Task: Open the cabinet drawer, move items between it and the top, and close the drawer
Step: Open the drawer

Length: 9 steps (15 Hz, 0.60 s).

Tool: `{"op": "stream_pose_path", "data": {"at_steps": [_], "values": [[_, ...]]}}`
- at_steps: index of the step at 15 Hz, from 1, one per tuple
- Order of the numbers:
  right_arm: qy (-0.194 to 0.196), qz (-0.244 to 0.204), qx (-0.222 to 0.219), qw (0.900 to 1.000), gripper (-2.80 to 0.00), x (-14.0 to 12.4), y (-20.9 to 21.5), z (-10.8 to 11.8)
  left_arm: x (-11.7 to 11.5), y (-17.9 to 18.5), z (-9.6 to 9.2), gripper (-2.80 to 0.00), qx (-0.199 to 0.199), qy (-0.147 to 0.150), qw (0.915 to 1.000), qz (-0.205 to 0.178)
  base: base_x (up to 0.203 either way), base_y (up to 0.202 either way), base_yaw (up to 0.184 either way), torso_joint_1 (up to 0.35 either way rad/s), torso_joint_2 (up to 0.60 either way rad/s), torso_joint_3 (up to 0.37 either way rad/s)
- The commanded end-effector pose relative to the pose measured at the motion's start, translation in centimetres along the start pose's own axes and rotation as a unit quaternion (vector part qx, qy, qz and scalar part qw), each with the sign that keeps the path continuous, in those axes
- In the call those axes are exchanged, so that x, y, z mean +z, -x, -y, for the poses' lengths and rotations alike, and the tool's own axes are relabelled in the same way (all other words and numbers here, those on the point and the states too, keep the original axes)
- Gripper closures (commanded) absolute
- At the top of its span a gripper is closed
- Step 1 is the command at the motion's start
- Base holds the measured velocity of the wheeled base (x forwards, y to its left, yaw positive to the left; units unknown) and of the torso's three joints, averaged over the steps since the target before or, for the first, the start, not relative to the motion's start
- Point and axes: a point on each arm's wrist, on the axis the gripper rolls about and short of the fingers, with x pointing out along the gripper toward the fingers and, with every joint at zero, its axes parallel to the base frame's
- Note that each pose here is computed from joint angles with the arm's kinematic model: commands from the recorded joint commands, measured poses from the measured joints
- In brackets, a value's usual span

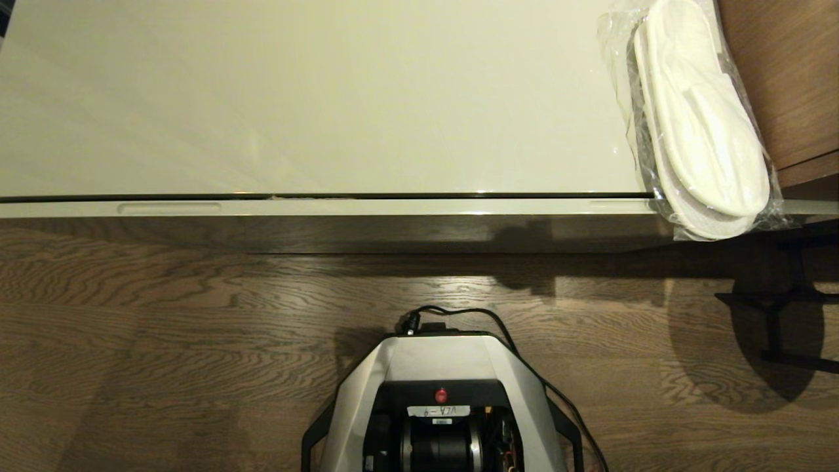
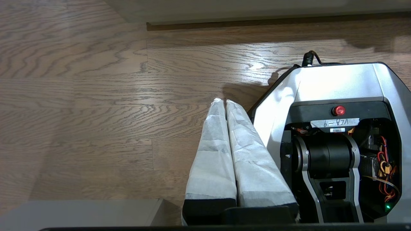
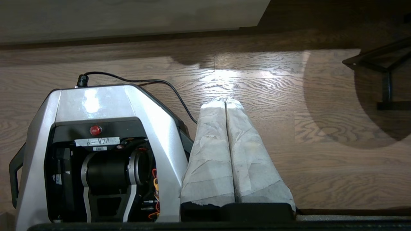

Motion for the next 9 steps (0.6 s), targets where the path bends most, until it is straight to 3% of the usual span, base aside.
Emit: {"op": "stream_pose_path", "data": {"at_steps": [1,9], "values": [[0.0,0.0,0.0,1.0,0.0,-0.05,0.0,0.0,0.01,-0.01,0.0,0.0,0.0,0.0,1.0,-0.001,0.0,0.0,0.0,0.0,0.0,0.0],[0.0,0.0,0.0,1.0,0.0,-0.05,0.0,0.0,0.01,-0.01,0.0,0.0,0.0,-0.001,1.0,-0.001,0.0,0.0,0.0,0.0,0.0,0.0]]}}
